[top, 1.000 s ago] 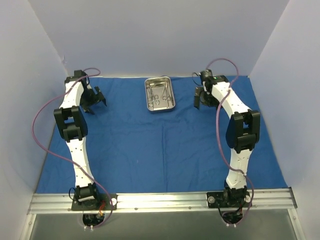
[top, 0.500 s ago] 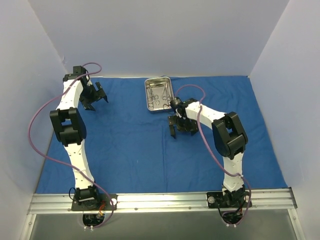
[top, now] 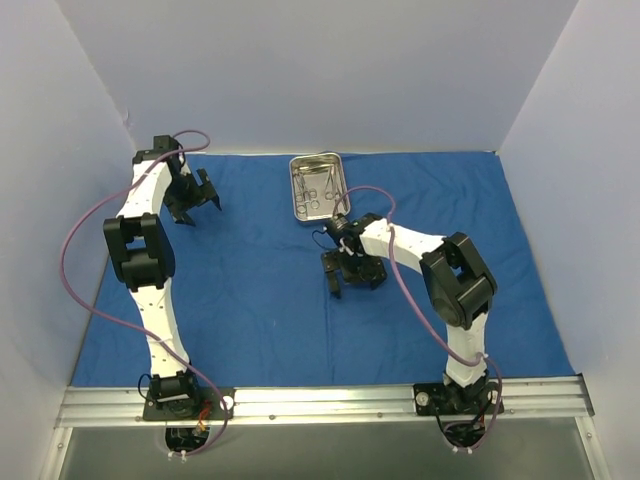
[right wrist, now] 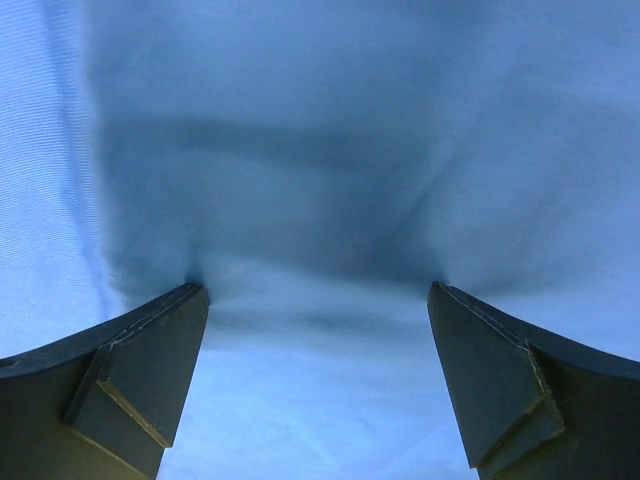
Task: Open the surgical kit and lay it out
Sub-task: Smooth out the surgical kit at the center of the board.
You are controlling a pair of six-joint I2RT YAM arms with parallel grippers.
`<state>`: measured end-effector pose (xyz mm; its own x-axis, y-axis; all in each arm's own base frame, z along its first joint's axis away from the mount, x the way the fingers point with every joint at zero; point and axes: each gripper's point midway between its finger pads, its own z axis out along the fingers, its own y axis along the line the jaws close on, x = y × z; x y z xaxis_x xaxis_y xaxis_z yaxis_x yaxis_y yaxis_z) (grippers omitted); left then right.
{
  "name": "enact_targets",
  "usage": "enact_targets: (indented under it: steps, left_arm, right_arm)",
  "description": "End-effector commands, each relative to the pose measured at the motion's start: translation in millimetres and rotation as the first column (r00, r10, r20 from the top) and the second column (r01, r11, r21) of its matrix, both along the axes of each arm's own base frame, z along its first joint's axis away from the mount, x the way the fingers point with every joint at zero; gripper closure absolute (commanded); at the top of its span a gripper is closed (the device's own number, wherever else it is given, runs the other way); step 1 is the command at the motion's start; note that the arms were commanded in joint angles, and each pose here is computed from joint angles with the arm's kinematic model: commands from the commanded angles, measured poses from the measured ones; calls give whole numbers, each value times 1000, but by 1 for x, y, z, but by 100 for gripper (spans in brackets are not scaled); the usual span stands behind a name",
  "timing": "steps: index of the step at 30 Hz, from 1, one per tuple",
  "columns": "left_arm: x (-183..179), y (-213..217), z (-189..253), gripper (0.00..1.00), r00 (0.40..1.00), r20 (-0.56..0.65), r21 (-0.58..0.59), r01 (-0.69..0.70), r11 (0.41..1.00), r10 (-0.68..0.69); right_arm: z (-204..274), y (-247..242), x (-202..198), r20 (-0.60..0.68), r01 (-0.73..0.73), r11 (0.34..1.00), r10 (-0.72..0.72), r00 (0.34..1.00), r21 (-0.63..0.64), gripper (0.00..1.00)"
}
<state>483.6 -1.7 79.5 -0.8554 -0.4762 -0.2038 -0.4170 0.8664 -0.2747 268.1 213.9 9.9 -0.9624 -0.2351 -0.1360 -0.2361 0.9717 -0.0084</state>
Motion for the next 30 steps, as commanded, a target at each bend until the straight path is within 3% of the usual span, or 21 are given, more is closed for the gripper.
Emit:
enact_targets:
  steps: [1,5,12,18,24,30]
  left_arm:
    - [5,5,21,6,999,54,27,8,1000,-9]
    - [-3,-12,21,6,997,59,23,45,999,-46]
    - [-35,-78,19,4,987,79,-13,141,990,-139]
    - [-58,-87,-23,0,984,-71,13,162,987,-161]
    - [-93,-67,-65,0,955,-281,64,123,990,-100]
    - [-108,-39,-81,0,938,-343,61,67,996,-42]
  right_arm:
    - [26,-31,23,32,74,995,-72,997,-64,0]
    - [72,-47,113,213,204,977,-211,954,53,0]
    - [62,-59,200,268,233,971,-241,933,61,1]
    - [13,-62,204,200,233,972,-232,952,17,1]
    - [-23,-88,153,96,241,968,-234,967,-67,1]
    - [-30,-133,115,60,284,948,-278,959,-142,0]
